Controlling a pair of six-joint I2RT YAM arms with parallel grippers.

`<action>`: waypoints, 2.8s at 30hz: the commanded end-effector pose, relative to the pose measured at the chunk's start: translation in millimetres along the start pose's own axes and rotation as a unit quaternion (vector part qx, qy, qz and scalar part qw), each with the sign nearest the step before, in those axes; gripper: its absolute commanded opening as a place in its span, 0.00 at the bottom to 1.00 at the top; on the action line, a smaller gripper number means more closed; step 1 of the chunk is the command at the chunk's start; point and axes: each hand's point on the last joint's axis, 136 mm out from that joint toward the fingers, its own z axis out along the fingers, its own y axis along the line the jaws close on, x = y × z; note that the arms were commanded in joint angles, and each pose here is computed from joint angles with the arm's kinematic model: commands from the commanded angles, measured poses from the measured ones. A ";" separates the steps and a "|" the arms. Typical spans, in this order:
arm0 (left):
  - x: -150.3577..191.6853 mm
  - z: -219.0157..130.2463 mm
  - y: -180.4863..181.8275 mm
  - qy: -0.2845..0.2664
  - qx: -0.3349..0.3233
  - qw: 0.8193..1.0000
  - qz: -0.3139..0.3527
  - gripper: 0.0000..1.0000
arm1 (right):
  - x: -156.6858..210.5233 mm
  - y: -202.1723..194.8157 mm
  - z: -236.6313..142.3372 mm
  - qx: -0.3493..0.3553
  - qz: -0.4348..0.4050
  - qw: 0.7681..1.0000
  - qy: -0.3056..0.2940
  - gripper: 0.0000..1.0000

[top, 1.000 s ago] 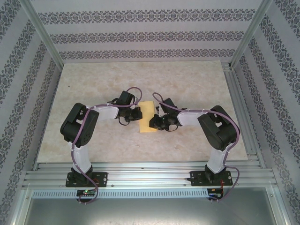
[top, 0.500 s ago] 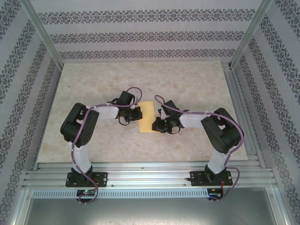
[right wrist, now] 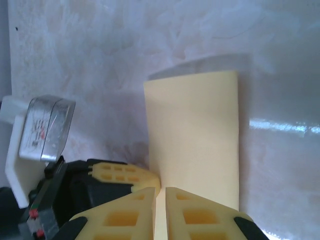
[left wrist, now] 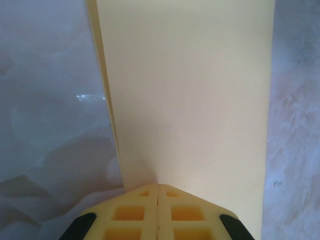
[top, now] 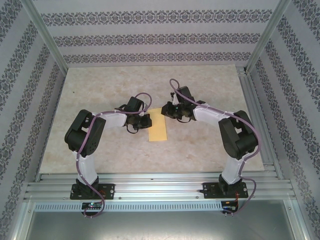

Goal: Fold a paper plane with a square sheet of paper (pick it up from the middle)
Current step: Fold the square sheet of paper in half at the center of the table, then hold the square sheet of paper at the center of the table.

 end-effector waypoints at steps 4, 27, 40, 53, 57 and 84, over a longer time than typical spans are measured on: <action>33.2 17.3 30.4 0.053 -0.060 0.997 -0.008 0.08 | -9.9 -3.4 29.8 0.003 -0.005 1.000 0.013 0.14; 43.8 16.3 35.1 0.071 -0.070 0.995 0.002 0.08 | -30.8 -59.2 71.9 0.071 0.042 0.997 -0.010 0.15; 37.6 14.4 26.5 0.061 -0.057 0.996 0.002 0.08 | -9.0 -17.2 19.1 0.025 0.026 0.999 -0.020 0.19; 27.2 9.5 9.1 0.050 -0.039 0.998 0.010 0.08 | 70.3 -31.8 26.8 0.029 0.056 0.997 0.043 0.15; 23.0 5.8 2.8 0.045 -0.034 0.998 0.014 0.08 | 78.1 -39.1 28.9 0.035 0.062 0.996 0.051 0.14; -23.5 17.6 -84.1 0.014 0.090 0.995 0.031 0.16 | 133.6 -44.3 15.7 -0.010 0.005 0.992 0.129 0.09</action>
